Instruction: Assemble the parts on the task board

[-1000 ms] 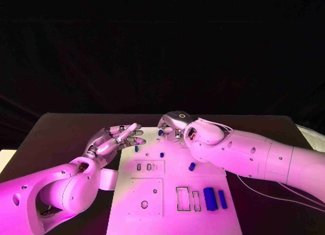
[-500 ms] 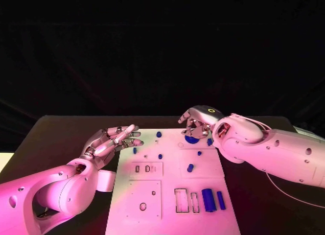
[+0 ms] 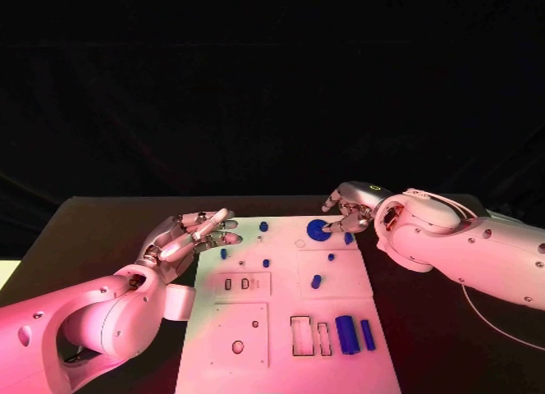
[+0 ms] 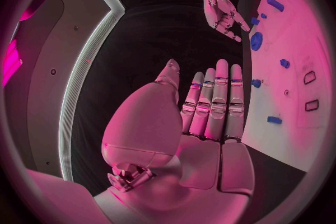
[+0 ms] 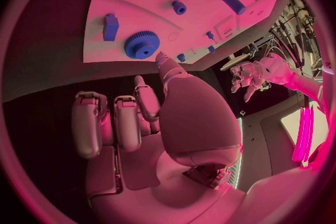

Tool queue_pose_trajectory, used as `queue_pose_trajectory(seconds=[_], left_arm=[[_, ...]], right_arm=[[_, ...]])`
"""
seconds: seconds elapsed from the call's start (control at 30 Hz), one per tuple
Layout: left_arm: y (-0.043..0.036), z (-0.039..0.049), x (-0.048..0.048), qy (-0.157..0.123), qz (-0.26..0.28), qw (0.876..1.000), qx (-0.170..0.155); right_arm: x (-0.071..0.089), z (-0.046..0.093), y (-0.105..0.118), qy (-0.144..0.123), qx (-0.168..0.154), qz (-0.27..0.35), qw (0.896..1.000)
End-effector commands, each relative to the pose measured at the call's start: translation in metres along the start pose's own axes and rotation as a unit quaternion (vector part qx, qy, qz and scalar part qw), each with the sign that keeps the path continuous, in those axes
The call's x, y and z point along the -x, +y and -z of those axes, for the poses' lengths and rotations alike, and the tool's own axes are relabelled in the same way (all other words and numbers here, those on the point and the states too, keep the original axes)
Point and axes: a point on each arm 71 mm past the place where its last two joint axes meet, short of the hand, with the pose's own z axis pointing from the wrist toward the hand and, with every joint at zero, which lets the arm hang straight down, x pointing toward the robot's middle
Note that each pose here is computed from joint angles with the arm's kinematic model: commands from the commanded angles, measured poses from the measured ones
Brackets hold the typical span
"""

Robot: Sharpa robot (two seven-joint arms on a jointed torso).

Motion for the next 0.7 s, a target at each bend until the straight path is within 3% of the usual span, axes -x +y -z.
queue_pose_trajectory(seconds=[0.03,0.7], left_arm=[[-0.0006,-0.0004,-0.0029,0.013,0.007,1.0,-0.002],[0.0001,-0.0011,-0.0017,0.012,0.007,1.0,0.0]], right_arm=[[-0.007,-0.001,-0.005,0.028,-0.038,-0.013,0.999],[-0.024,-0.013,0.007,0.05,-0.033,-0.018,0.998]])
